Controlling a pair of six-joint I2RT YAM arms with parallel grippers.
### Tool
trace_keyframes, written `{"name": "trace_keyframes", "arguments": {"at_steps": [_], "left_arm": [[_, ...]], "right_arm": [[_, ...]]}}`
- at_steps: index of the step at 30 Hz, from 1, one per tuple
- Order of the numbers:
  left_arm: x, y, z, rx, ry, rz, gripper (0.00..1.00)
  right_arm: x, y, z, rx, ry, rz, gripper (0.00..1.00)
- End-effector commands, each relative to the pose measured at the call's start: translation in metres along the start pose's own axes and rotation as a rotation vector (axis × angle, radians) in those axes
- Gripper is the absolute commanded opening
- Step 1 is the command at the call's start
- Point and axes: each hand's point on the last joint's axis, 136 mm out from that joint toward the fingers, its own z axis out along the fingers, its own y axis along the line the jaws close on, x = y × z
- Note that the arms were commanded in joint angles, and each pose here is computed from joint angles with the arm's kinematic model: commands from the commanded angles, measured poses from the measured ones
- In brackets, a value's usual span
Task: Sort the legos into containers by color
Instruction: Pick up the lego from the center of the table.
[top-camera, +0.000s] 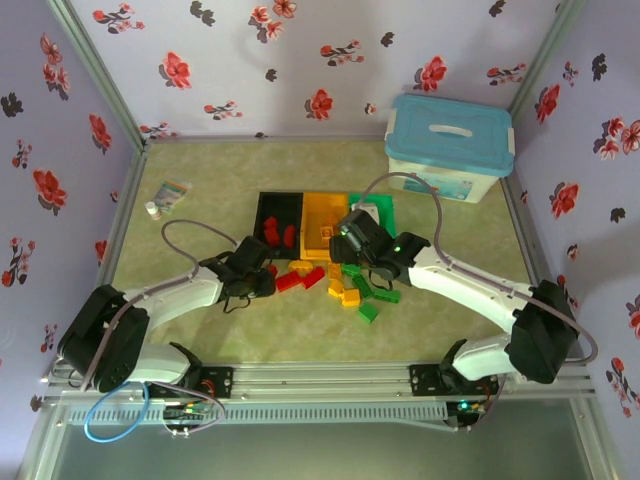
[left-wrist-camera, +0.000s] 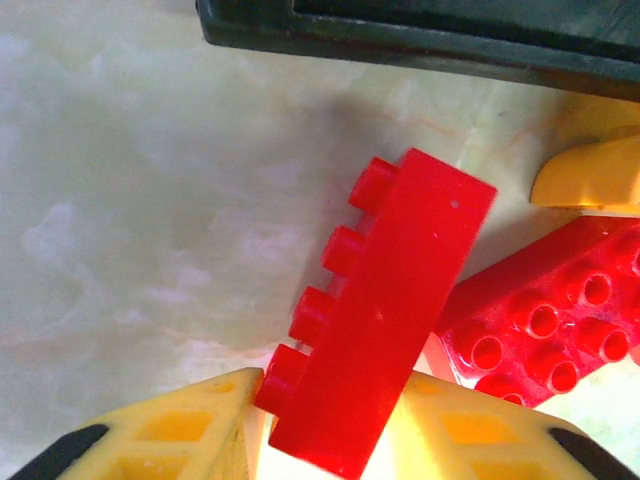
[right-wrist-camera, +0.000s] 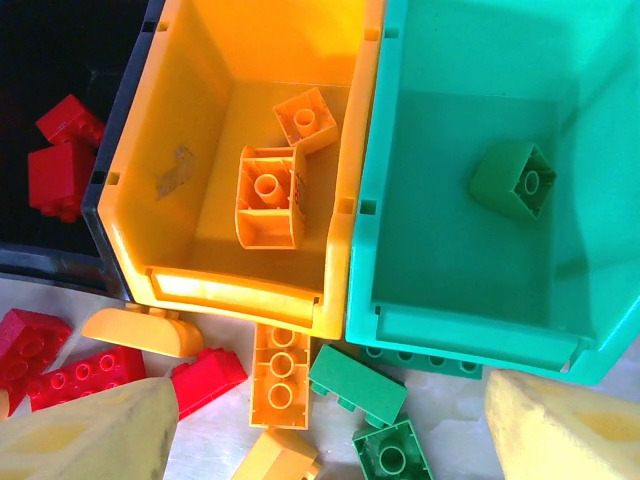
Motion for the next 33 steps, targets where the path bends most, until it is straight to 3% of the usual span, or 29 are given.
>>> {"name": "trace_keyframes", "arguments": {"at_steps": [1,15,33], "left_arm": [[0.005,0.001,-0.001,-0.005,0.017,0.006,0.33],[-0.004,-0.005,-0.014,-0.007,-0.008,0.036,0.18],[-0.052,-0.031,-0.055,0.049,-0.151,0.06,0.17]], "right_arm": [[-0.003,-0.006,-0.005,0.003,-0.027,0.032,0.81],[-0.002,-0.007,-0.007,0.0,-0.029,0.037,0.8],[-0.001,-0.022,-0.013,0.045,-0.061,0.05,0.79]]}}
